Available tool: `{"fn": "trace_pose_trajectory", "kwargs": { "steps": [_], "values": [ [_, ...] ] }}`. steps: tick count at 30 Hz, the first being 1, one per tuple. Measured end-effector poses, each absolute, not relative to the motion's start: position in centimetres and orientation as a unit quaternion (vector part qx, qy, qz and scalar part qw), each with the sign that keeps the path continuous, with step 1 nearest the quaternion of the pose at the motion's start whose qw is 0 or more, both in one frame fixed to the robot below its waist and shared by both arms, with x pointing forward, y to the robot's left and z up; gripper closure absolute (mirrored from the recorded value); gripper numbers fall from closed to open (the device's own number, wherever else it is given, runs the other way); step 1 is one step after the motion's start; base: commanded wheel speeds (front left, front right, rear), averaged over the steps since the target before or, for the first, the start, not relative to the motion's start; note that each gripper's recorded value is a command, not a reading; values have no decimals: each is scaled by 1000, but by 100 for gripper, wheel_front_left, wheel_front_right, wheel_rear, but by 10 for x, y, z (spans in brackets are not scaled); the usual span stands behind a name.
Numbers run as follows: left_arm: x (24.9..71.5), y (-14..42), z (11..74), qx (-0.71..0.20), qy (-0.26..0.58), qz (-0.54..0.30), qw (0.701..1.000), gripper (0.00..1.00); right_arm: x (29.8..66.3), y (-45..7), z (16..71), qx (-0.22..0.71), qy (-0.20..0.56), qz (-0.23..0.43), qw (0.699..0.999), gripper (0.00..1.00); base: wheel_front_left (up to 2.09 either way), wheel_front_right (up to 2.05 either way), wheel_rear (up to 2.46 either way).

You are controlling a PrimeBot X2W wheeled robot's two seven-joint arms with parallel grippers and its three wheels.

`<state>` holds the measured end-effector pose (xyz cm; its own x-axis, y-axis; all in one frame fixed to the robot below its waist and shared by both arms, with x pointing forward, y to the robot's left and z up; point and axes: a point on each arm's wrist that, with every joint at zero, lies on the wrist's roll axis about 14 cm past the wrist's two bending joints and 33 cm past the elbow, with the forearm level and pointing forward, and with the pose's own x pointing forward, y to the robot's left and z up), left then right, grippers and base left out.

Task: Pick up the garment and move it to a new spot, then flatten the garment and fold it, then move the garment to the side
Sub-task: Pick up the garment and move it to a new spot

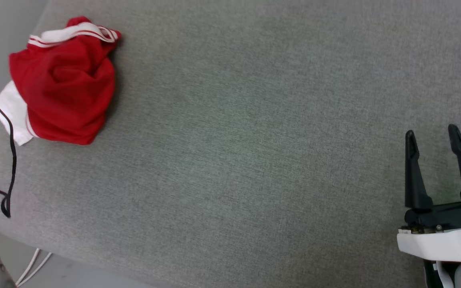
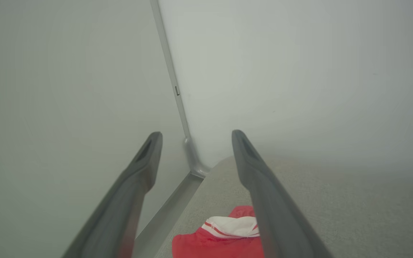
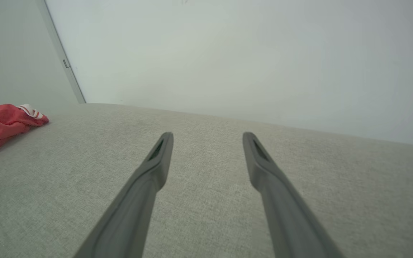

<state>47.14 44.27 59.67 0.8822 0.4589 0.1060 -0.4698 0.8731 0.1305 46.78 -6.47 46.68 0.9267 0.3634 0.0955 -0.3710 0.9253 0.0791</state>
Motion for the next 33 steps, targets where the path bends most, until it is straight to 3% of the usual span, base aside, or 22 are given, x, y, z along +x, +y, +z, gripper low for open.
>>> {"fn": "trace_pose_trajectory", "kwargs": {
  "steps": [10,20,23,31,32,33],
  "values": [
    [508,439,494,-10,226,203,953,0,482,-75,445,32,-30,173,984,0,0,0,0],
    [473,403,403,-90,480,128,863,0,488,-78,421,20,-11,171,985,0,0,0,0],
    [459,399,383,-91,524,121,838,0,489,-78,415,21,-6,171,985,0,0,0,0],
    [455,388,358,-90,555,105,820,0,490,-79,405,21,6,171,985,0,0,0,0],
    [455,388,358,-84,555,104,821,44,490,-80,405,21,6,170,985,0,0,0,0],
    [455,388,358,-81,554,104,822,100,489,-79,405,20,6,170,985,0,0,0,0]
  ]
}}
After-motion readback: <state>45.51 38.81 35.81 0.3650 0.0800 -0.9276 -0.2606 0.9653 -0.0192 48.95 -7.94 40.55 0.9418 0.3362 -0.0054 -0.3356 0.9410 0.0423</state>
